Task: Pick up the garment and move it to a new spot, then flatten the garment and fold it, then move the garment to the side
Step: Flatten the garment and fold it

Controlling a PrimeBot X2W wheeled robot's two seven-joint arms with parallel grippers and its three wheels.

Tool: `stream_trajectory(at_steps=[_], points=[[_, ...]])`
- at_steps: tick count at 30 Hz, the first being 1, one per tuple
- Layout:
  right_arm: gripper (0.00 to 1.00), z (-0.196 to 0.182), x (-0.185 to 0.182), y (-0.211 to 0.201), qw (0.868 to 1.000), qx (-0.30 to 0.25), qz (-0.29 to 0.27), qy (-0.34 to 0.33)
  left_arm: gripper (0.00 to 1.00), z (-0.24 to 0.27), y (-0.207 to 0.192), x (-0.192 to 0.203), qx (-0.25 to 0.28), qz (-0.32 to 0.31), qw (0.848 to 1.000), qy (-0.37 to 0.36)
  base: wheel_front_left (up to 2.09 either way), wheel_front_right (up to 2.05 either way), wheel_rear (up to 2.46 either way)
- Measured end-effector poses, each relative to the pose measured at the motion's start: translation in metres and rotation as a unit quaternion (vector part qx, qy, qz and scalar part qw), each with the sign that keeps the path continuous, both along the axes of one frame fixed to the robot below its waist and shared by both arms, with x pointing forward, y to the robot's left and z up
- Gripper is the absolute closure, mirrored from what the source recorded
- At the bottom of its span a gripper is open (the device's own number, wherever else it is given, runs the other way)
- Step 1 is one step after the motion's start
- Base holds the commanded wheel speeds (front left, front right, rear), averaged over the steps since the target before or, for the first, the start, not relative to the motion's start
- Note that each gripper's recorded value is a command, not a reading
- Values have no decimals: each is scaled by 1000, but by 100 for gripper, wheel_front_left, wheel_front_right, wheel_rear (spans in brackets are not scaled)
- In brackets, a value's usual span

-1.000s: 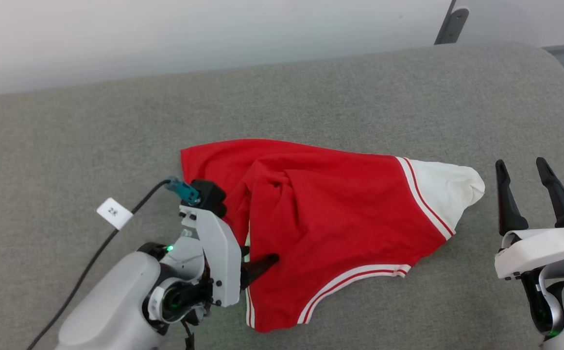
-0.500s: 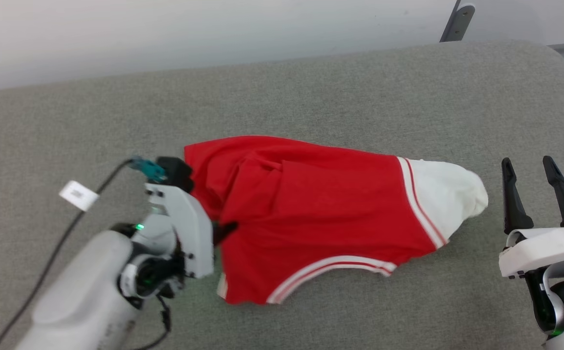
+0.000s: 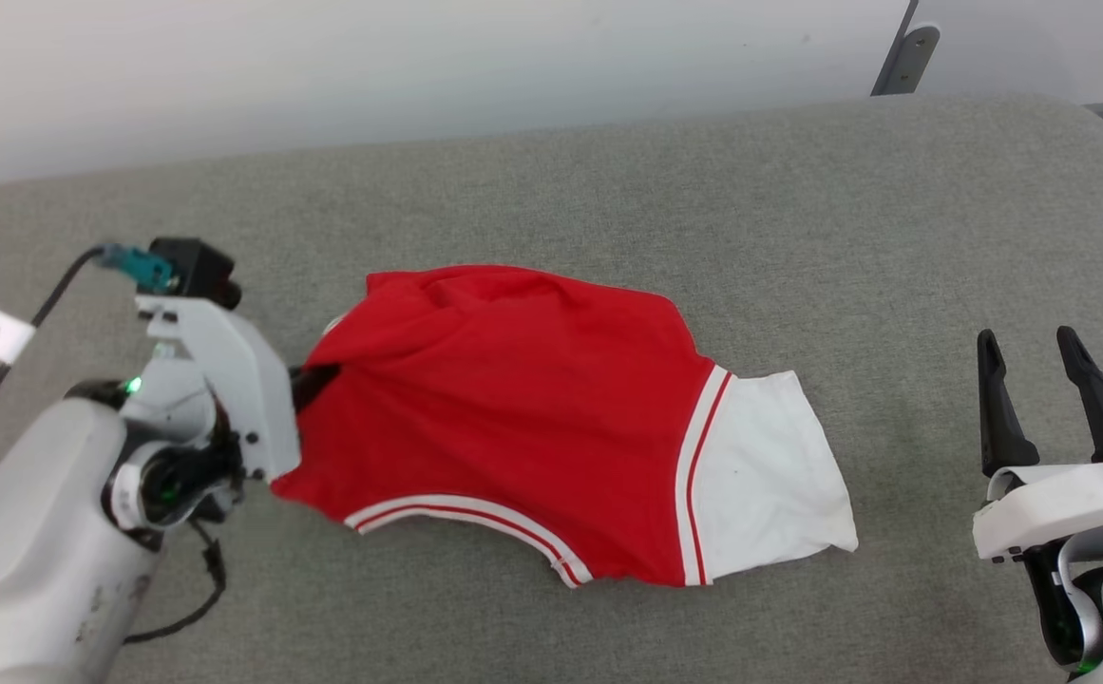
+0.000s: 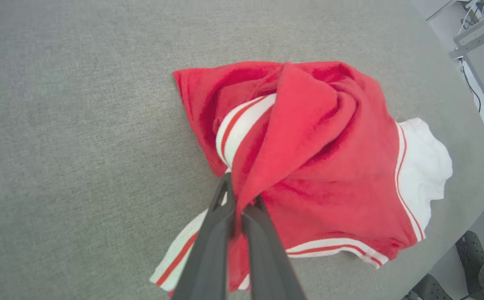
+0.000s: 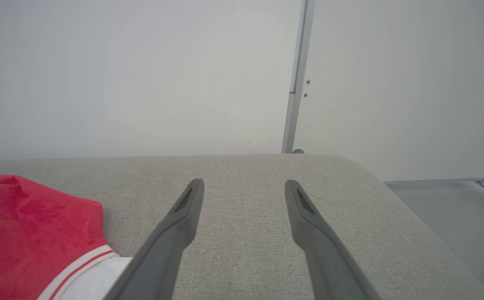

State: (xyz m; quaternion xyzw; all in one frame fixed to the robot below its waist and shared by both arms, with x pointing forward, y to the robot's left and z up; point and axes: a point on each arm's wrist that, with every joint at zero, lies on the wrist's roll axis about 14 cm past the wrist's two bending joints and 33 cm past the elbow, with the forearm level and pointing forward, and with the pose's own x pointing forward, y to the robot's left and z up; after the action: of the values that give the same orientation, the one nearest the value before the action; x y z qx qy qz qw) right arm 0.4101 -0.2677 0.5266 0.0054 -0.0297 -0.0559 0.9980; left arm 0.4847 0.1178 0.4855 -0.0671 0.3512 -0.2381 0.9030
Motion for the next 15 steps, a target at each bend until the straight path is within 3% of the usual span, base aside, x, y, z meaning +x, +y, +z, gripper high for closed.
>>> stream_trajectory(at_steps=[5, 10, 15], points=[[0, 1, -1, 2, 1000, 0, 3, -1, 100, 28, -46, -8, -42, -57, 997, -20, 0, 0, 0], [0, -1, -3, 4, 1000, 1, 4, 2, 100, 42, -112, -41, -87, -148, 985, -6, 0, 0, 0], [0, -4, -5, 2, 1000, 4, 0, 6, 100, 24, -148, -80, -85, -218, 972, 26, 0, 0, 0]])
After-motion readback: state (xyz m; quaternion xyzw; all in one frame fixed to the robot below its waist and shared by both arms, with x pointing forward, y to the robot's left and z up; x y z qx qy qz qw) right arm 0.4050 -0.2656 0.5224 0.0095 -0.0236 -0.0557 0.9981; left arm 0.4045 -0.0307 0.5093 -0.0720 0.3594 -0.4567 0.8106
